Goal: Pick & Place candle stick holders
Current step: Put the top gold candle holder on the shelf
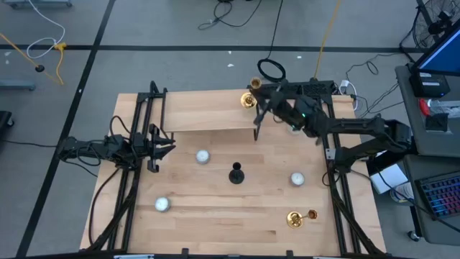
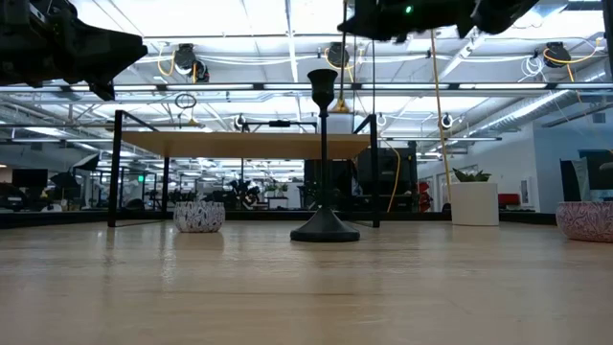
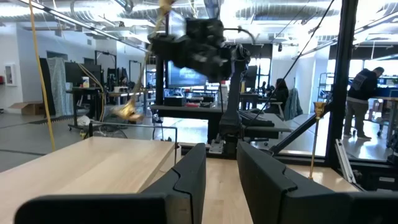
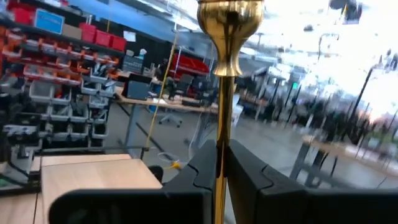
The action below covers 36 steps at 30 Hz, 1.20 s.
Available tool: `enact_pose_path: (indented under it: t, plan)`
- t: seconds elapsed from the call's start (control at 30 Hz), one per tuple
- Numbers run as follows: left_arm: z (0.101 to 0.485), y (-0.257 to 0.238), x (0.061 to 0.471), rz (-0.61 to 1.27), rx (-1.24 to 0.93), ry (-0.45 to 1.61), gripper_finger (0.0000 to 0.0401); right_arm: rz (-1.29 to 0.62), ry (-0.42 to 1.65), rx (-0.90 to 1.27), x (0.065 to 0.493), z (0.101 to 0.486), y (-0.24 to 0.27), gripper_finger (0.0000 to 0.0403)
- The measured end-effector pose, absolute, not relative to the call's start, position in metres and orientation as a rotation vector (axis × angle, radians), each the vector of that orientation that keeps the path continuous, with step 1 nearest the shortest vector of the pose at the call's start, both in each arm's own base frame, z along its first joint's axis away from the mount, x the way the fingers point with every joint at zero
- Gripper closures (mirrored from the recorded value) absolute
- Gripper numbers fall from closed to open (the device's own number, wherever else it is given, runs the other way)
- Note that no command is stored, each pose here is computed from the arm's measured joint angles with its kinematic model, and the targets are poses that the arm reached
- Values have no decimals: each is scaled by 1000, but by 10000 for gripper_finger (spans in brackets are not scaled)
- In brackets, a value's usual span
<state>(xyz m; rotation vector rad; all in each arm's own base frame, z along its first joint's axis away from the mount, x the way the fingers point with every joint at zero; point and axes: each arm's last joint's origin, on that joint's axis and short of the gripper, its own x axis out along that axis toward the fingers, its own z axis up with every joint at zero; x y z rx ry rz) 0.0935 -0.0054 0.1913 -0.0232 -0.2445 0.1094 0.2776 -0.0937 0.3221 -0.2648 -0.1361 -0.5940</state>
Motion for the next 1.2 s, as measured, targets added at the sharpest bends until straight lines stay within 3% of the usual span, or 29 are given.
enact_pose_path:
  t: [0.37,0.6,0.97,1.2]
  plan:
    - [191,-5,94,109,-25,-244,304,-563,-93,-79,289,291,-147,390]
    - [191,-5,94,109,-25,-244,304,-584,-122,-86,292,285,-156,382]
    - [191,-5,94,108,-29,-243,304,-585,-112,-95,292,285,-156,324]
    - [191,-5,94,108,-34,-243,304,-585,-110,-95,292,284,-156,263]
